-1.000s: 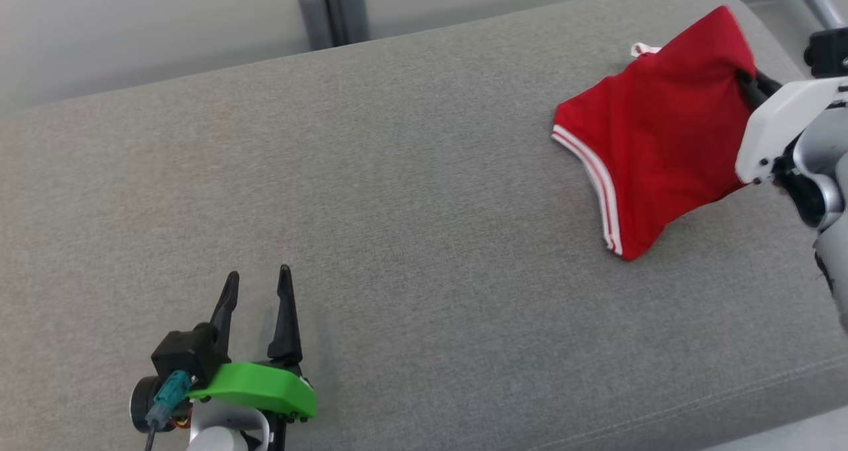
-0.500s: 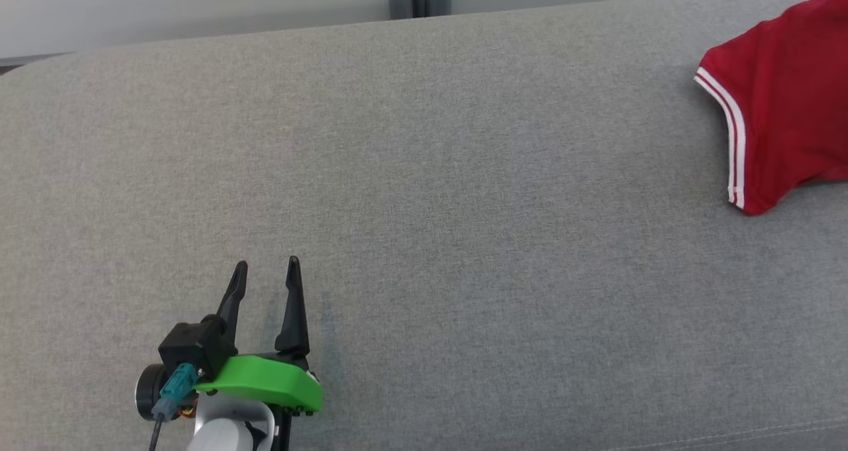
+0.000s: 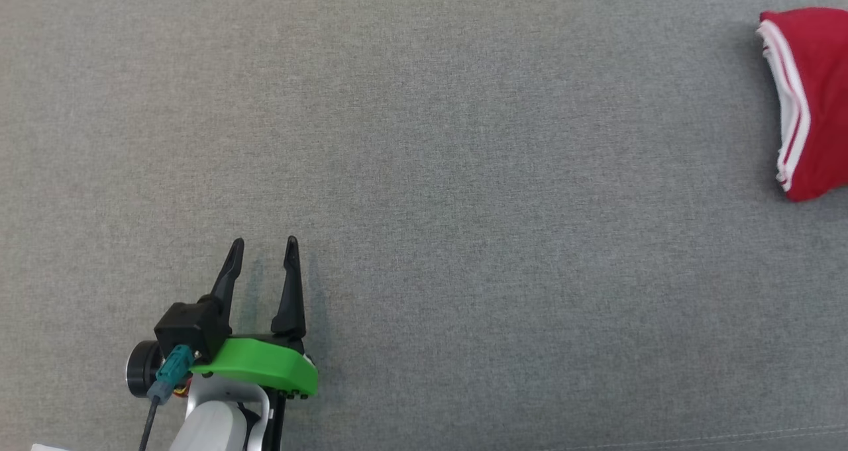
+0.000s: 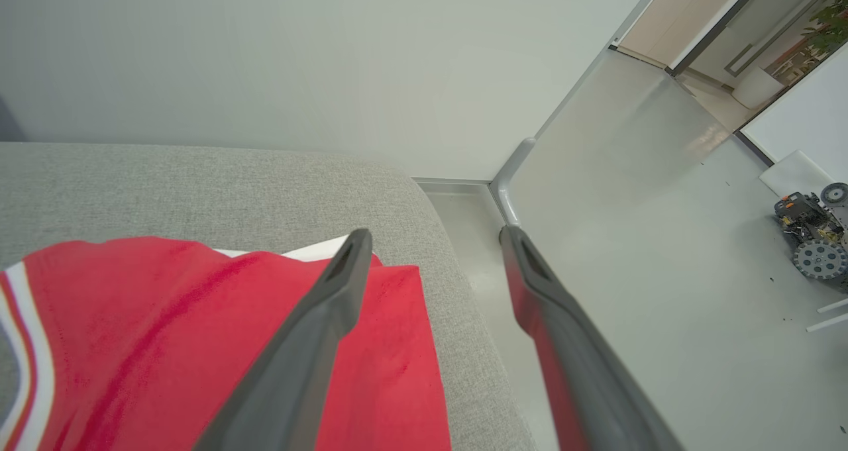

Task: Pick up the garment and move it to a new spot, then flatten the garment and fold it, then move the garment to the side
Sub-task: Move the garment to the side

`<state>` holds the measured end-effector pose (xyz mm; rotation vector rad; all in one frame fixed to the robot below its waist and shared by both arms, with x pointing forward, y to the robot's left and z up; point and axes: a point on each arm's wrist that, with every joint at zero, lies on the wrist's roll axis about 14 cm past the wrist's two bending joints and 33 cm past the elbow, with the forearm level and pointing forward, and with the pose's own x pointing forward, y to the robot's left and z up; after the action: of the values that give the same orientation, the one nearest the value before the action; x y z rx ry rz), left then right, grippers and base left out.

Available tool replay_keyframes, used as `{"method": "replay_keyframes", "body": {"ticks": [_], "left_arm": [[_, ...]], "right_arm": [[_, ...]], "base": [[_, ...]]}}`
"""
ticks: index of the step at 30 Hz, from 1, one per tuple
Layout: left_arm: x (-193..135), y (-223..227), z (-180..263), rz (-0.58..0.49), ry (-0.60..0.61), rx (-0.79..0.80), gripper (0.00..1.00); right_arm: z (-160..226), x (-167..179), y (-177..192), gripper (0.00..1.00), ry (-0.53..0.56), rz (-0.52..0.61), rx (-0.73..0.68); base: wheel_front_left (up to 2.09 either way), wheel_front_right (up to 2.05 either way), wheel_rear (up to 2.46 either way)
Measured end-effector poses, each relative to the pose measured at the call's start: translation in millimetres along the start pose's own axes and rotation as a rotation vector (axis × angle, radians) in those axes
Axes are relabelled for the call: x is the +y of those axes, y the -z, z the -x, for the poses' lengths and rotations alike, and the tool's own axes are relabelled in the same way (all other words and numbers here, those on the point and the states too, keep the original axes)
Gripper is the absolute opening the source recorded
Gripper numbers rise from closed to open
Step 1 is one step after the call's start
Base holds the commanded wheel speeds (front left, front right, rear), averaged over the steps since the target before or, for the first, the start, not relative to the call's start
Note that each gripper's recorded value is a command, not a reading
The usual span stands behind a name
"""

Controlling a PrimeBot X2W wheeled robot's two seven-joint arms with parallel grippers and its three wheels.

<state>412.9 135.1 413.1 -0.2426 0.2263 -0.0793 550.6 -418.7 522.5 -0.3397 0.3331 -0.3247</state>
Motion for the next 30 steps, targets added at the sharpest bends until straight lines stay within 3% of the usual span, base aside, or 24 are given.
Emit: {"method": "replay_keyframes", "body": {"ticks": [4,17,30], "left_arm": [[-0.7,1.3,-3.4,-0.005,0.005,0.006,1.00],[-18.9,-20.6,-8.3,-0.007,0.057,-0.056,1.00],[-9.0,-74.9,2.4,0.012,0.017,-0.216,1.00]], "right_arm": [[-0.3,9.3,5.4,1.00,-0.001,-0.011,-0.009],[21.0,38.7,-54.6,1.00,-0.057,-0.061,-0.245],[97.9,139.0,-97.3,1.00,-0.301,-0.222,-0.446]], "base": [[0.00,0.00,0.00],[0.00,0.00,0.00],[0.00,0.00,0.00]]}}
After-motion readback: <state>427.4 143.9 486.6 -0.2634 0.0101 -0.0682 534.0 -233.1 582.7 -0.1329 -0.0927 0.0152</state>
